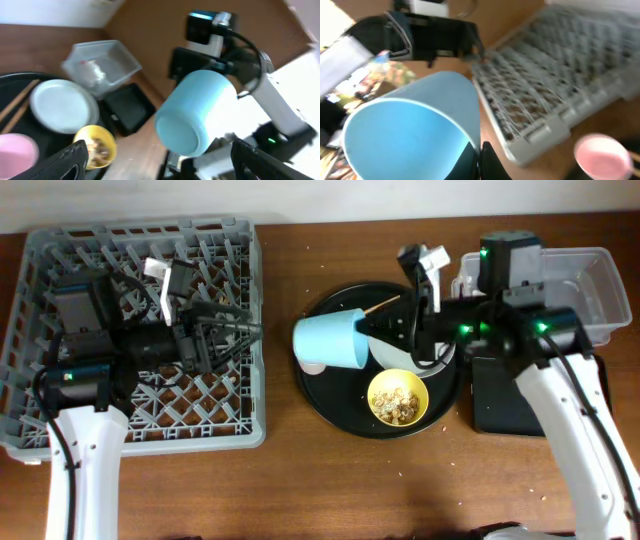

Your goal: Sort waste into correct bins and load items into the dishwasher rack

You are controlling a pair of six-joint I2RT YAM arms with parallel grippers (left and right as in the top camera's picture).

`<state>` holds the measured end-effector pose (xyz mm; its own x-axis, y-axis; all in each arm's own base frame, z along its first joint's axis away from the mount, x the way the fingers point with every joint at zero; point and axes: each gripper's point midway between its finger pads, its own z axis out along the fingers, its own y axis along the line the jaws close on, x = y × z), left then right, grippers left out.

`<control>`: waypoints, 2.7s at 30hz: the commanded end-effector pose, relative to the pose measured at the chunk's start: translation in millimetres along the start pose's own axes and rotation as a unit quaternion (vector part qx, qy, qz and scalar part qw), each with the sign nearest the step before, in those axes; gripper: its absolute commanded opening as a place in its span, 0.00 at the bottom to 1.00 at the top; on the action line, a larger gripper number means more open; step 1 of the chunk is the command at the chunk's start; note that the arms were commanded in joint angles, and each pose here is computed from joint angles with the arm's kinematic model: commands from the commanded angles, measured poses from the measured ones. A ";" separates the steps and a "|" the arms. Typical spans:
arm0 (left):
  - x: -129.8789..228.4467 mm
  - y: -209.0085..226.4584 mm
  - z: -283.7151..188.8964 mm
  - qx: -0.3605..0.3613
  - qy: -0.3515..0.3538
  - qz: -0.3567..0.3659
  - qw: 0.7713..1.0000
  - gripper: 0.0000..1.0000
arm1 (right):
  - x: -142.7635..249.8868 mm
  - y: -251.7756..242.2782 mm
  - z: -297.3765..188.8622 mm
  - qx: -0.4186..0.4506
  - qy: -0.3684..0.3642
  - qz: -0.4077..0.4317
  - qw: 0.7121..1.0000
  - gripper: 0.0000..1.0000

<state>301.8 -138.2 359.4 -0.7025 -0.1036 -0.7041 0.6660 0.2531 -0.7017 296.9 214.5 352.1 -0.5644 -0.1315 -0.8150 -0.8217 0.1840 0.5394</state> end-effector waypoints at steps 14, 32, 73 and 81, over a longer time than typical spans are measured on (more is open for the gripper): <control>10.9 3.4 16.8 -0.053 0.019 -0.013 0.998 0.53 | -12.0 -24.1 29.5 0.069 -0.001 0.016 0.998 0.58; 141.2 260.1 -230.8 -0.638 0.018 -0.400 0.658 0.85 | 74.3 -93.1 -25.0 0.306 0.107 0.197 0.925 0.65; 15.5 -20.0 60.6 0.036 0.126 -0.036 0.991 0.49 | -41.1 -1.6 18.0 -0.029 -0.026 -0.018 0.999 0.58; 66.1 159.4 -172.3 -0.657 0.103 -0.245 0.705 0.49 | 57.0 -102.7 -34.5 0.306 0.074 0.253 0.915 0.66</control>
<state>329.9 -19.7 239.1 -0.9391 -0.1899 -0.2863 -0.0522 0.9026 -0.4273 345.9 162.6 284.5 -0.8931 0.0272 -0.4491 -0.3381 0.6180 0.7098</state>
